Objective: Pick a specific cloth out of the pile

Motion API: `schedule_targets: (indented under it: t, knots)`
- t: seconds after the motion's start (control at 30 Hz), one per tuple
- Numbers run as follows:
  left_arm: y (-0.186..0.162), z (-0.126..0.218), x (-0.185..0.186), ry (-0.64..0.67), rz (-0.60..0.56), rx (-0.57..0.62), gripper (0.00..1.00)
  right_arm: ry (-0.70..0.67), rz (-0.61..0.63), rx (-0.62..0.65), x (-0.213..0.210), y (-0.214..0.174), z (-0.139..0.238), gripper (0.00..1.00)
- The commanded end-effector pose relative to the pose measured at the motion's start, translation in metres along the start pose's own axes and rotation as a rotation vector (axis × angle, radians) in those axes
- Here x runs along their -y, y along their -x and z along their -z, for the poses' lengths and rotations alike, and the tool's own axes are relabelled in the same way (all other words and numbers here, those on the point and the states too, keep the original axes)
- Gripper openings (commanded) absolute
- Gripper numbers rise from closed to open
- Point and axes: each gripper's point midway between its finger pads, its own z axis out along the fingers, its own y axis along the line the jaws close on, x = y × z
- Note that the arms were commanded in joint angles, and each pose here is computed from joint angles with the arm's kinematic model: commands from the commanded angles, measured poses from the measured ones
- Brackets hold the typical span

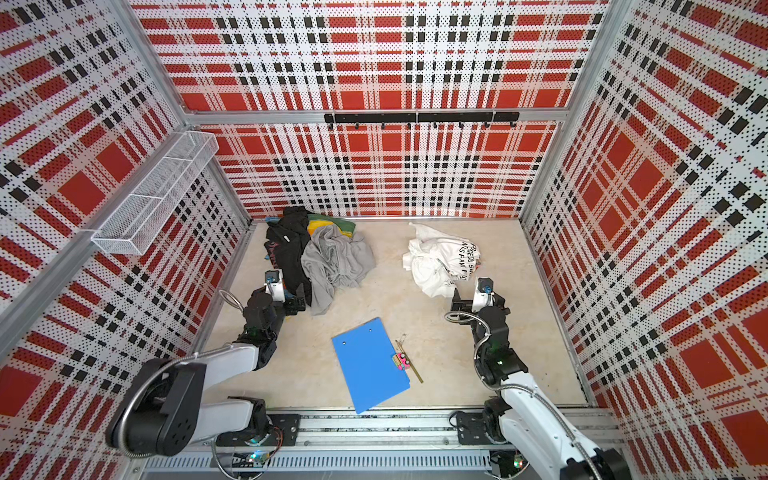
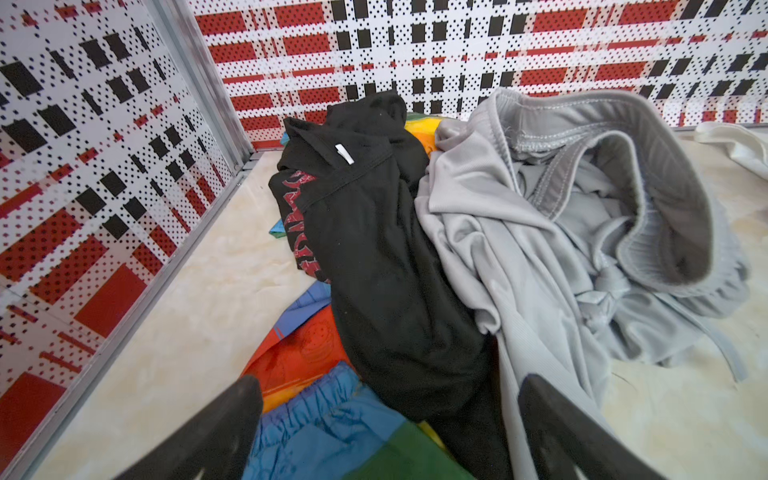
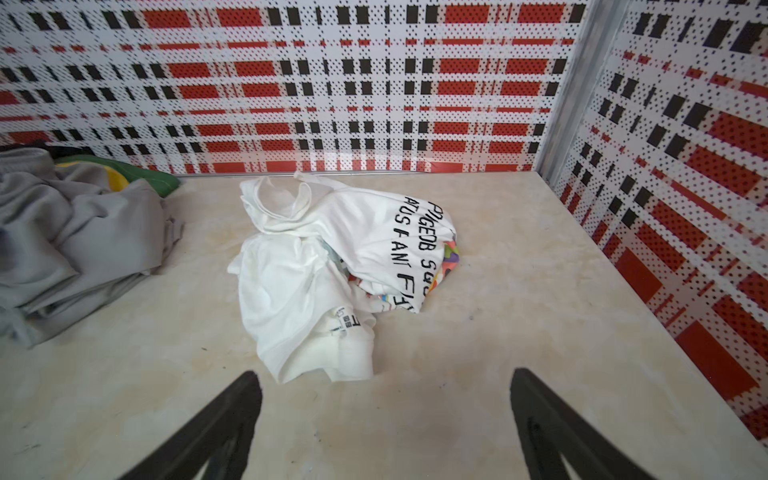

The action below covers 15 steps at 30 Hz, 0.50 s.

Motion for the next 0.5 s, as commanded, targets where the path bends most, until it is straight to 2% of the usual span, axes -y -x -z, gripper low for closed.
schedule_targets:
  t: [0.0,0.2,0.27,0.47]
  knots:
    - [0.034,-0.001,-0.015,0.019,0.058,0.185,0.99,-0.076,0.006,0.079,0.014,0.021,-0.008,1.00]
    - [0.020,-0.003,-0.009,-0.009,0.044,0.242,0.99,-0.133,0.064,0.040,0.021,0.008,-0.035,1.00]
    - [0.013,-0.008,-0.011,0.000,0.052,0.179,0.99,-0.139,0.079,0.029,0.024,0.003,-0.045,1.00]
    - [0.014,-0.023,-0.018,-0.009,0.100,0.147,0.99,-0.132,0.094,0.069,0.032,0.006,-0.068,1.00]
